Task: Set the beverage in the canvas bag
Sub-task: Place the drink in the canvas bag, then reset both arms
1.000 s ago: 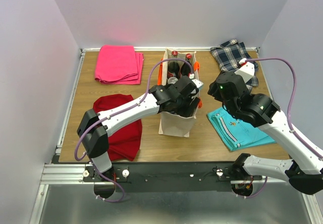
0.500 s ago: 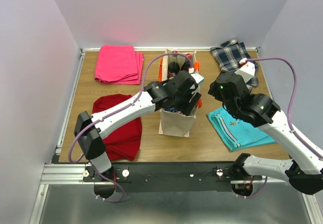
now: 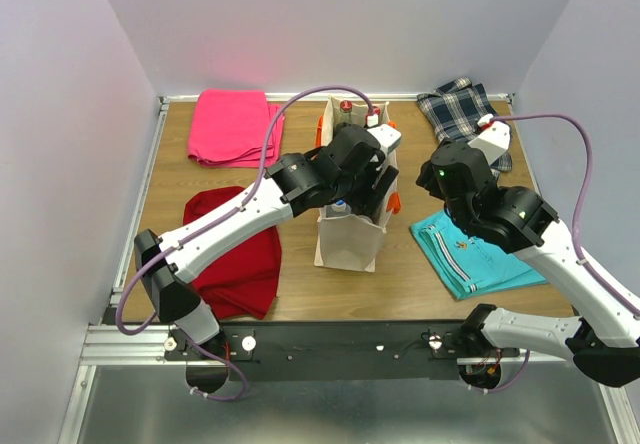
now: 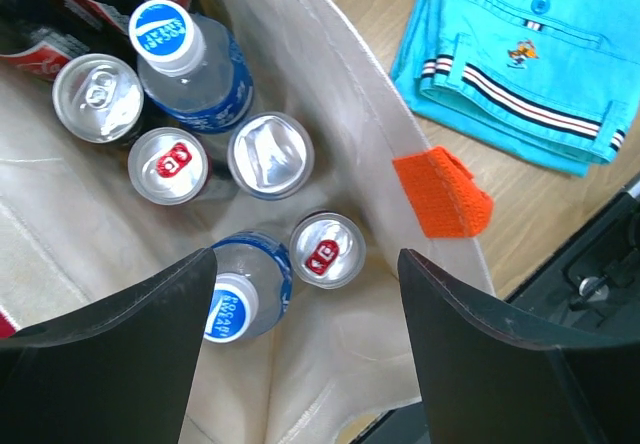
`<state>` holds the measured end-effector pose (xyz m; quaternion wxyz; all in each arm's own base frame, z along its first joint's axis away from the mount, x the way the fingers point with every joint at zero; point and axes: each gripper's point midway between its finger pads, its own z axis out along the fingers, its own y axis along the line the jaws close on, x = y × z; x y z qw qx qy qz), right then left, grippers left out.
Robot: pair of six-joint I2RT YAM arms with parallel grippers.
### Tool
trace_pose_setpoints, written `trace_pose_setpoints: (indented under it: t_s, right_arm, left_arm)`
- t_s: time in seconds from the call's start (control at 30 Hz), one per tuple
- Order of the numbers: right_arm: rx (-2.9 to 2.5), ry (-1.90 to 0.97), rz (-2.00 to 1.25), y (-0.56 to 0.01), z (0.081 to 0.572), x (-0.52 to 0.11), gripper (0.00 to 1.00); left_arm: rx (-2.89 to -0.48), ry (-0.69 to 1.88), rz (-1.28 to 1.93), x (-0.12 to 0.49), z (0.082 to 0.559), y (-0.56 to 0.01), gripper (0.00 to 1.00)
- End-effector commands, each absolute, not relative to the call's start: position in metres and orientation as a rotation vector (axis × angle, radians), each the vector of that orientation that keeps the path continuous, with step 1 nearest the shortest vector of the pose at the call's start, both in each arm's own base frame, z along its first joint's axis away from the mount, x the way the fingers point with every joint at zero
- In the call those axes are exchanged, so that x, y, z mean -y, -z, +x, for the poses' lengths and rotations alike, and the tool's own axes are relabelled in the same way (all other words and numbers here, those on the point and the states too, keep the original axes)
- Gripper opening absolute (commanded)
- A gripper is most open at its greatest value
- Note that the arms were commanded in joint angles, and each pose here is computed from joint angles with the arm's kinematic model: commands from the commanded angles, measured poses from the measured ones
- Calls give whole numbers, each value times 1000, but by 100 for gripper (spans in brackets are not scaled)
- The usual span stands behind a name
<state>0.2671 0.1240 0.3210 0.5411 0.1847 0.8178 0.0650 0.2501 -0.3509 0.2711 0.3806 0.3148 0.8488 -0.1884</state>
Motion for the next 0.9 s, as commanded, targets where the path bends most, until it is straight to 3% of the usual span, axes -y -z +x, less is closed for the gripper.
trace_pose_setpoints:
  t_s: [0.0, 0.37, 0.87]
  right_arm:
    - [-1868, -153, 471, -344, 270, -116, 59]
    - [-1897, -69, 280, -348, 277, -122, 64]
    - [-1927, -77, 251, -330, 274, -126, 66]
  left_arm:
    - [-2063, 431, 736, 336, 258, -309, 83]
    - [-1913, 316, 592, 292, 267, -338, 98]
    - [-1857, 91, 408, 225, 272, -339, 99]
